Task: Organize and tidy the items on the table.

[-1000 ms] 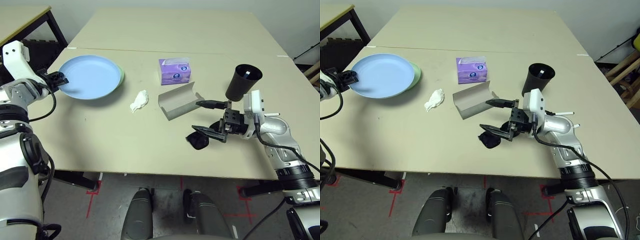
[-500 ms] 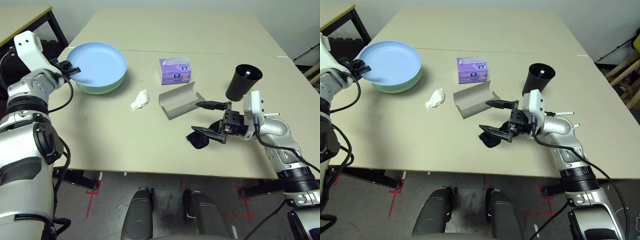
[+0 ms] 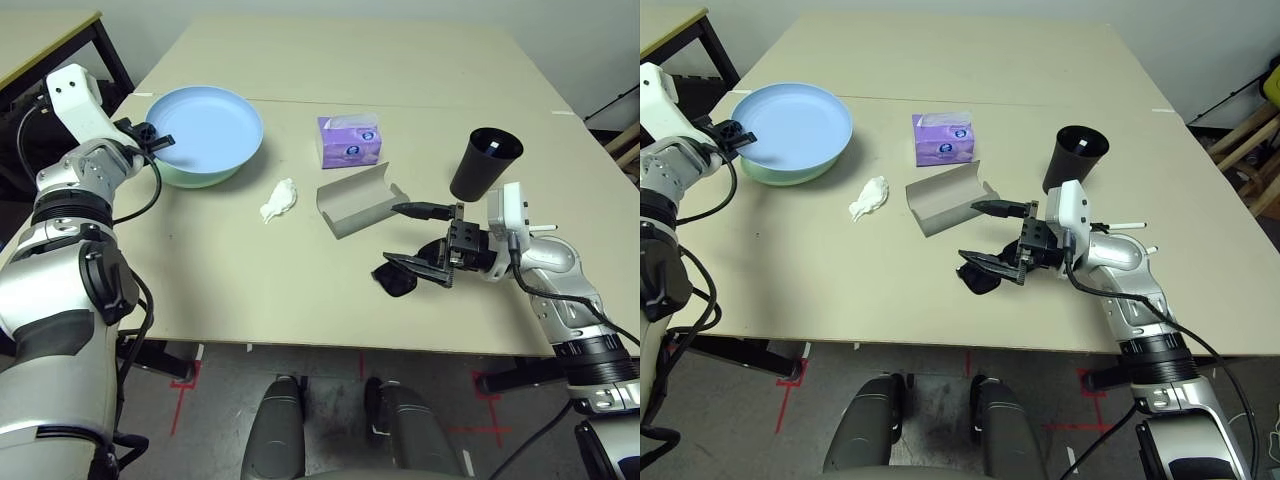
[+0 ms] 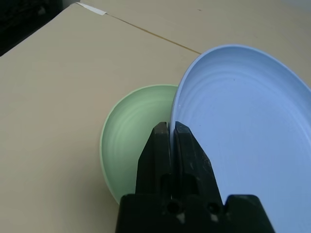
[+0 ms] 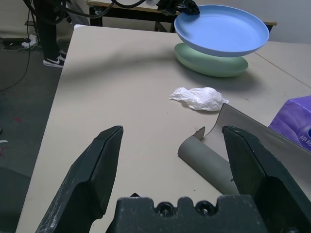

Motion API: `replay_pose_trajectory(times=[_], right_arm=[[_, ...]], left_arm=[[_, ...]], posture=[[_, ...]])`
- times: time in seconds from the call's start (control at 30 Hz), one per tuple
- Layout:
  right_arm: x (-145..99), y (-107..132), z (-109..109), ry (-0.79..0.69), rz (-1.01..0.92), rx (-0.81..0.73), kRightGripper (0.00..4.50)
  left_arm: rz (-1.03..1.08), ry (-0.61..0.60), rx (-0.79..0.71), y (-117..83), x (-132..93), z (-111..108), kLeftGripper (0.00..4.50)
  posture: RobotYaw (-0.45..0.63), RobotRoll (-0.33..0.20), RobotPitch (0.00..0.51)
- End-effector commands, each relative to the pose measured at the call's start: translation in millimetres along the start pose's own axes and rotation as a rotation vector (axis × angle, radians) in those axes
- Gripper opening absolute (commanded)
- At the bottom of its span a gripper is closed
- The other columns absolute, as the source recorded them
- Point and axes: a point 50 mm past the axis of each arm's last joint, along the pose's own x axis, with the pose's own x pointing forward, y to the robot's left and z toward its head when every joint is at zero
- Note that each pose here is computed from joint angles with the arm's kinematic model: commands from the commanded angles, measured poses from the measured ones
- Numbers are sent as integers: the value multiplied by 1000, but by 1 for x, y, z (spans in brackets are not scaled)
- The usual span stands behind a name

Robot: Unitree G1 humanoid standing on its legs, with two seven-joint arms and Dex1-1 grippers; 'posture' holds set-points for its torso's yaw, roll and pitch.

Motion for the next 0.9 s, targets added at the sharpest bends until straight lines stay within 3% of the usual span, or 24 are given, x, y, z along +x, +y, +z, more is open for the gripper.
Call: replay_pose_trajectory(times=[0.03,0.3,0.37,0.47,0.53,0.6,0.9], right_arm=[[-2,2,-4,10,8,11,4500],[-2,3,-3,8,9,10,4500],[-1,3,-3,7,10,9,4500],[-1,3,-2,6,12,7,4500],[-1,2,-2,6,13,6,4500],[0,2,-2,6,14,6,4500],[1,1,-1,5,12,4,4500]], left_arm=[[18,-15,-8,-1,1,3,18],[145,-71,49,8,-1,6,18],[166,-80,54,9,-1,6,545],[164,-76,50,9,0,5,219],[153,-71,49,7,0,4,307],[142,-68,49,5,1,4,853],[60,-85,85,-6,2,10,4361]], posture=[[139,0,149],[138,0,149],[138,0,149],[139,0,148],[139,0,148],[140,0,148],[141,0,148]])
